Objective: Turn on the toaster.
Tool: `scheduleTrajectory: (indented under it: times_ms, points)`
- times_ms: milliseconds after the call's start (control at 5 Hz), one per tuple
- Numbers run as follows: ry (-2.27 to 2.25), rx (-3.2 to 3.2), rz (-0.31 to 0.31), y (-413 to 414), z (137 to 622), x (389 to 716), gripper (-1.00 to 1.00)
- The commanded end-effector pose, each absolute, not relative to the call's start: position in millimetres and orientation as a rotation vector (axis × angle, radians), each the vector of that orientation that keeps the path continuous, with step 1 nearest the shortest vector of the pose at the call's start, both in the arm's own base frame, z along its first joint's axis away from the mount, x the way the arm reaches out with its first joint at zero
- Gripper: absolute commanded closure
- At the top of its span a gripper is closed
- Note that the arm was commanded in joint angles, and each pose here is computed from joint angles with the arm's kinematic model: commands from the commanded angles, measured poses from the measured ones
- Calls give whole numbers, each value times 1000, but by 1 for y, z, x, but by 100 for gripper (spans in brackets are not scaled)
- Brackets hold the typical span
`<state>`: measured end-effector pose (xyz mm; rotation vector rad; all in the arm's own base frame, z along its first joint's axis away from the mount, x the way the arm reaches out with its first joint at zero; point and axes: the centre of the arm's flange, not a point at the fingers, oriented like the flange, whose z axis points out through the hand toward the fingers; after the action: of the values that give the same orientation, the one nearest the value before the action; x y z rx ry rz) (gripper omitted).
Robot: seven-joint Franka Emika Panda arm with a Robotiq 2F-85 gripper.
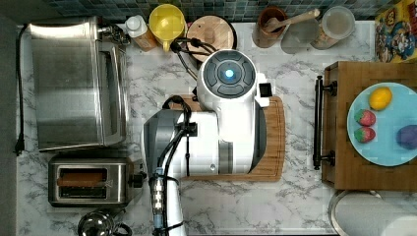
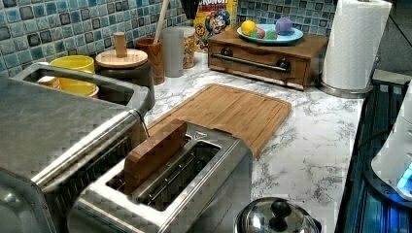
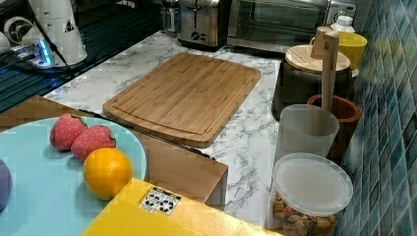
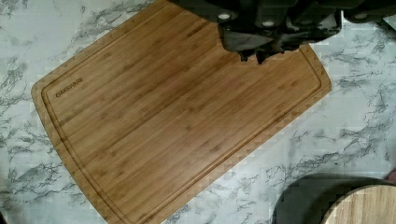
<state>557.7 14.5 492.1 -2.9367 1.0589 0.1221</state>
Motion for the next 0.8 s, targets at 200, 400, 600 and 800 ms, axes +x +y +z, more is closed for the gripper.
scheduleTrajectory:
  times_ms: [200, 400, 600, 800]
  points:
    - [945, -2961, 67, 38, 480, 551, 100]
    - [767, -3011, 98, 75, 469, 546, 100]
    - [655, -2995, 139, 106, 449, 538, 100]
    - [522, -3014, 187, 133, 441, 527, 100]
